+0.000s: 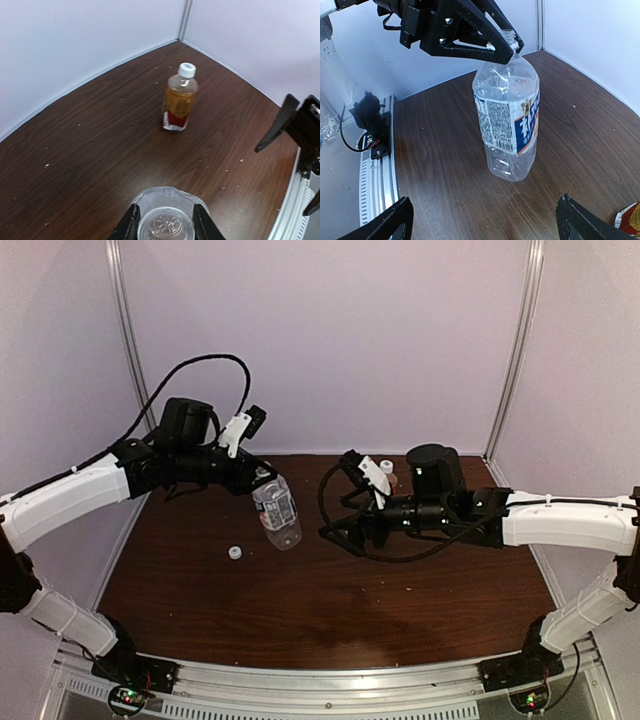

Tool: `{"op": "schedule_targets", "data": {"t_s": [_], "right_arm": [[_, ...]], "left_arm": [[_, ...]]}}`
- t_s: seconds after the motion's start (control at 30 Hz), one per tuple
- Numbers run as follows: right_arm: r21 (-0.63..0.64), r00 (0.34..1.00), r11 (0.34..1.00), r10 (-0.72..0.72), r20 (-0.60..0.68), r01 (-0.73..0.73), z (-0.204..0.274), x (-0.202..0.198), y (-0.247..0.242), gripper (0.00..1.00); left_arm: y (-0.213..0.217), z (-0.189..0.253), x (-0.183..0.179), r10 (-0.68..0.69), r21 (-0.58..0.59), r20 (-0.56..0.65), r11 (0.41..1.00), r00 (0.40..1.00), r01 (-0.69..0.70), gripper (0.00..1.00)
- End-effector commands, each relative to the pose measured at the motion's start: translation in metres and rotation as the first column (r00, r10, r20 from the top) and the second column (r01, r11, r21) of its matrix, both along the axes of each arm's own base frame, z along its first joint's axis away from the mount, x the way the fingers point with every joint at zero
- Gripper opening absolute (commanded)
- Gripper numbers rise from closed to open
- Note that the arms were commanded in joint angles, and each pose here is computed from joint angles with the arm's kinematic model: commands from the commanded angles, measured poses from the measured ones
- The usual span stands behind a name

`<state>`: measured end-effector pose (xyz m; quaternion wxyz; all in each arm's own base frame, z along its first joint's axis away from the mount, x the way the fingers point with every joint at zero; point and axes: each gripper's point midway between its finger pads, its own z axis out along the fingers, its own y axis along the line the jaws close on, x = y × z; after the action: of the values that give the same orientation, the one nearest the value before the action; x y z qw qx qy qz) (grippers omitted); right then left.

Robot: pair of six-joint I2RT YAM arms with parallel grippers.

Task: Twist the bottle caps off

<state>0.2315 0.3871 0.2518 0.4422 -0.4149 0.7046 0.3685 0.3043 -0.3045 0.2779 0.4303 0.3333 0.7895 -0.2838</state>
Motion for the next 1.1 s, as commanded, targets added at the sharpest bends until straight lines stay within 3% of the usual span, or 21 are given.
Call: {"op": "schedule_targets", "data": {"t_s": [0.0,0.3,0.5,0.77,1.07], "right_arm": [[-0.007,0.993,0.993,-0.117,0.011,0.117,0.005,0.017,-0.009,1.00],[-0.049,0.973,0.972,-0.232,0.003,0.232,-0.004,0.034,-0.019,1.00],[-0.052,0.958,0.957,-0.287,-0.005,0.287,-0.004,0.041,-0.024,1.00],[-0.083,0.942,0.938,-0.337,0.010,0.336,-0.006,0.046,-0.034,1.00],[-0.096,0.930,0.926,-0.367,0.013,0.366,-0.011,0.047,-0.041,1.00]], "left_arm": [[0.031,-0.016,0.043,0.208,0.074,0.045,0.975,0.977,-0.211,0.00],[0.065,-0.040,0.100,0.439,0.123,0.099,0.885,0.893,-0.448,0.00],[0.068,-0.055,0.123,0.476,0.112,0.096,0.868,0.874,-0.484,0.02],[0.065,-0.081,0.137,0.487,0.149,0.079,0.857,0.870,-0.493,0.09],[0.068,-0.094,0.126,0.488,0.129,0.048,0.862,0.871,-0.490,0.29]]}}
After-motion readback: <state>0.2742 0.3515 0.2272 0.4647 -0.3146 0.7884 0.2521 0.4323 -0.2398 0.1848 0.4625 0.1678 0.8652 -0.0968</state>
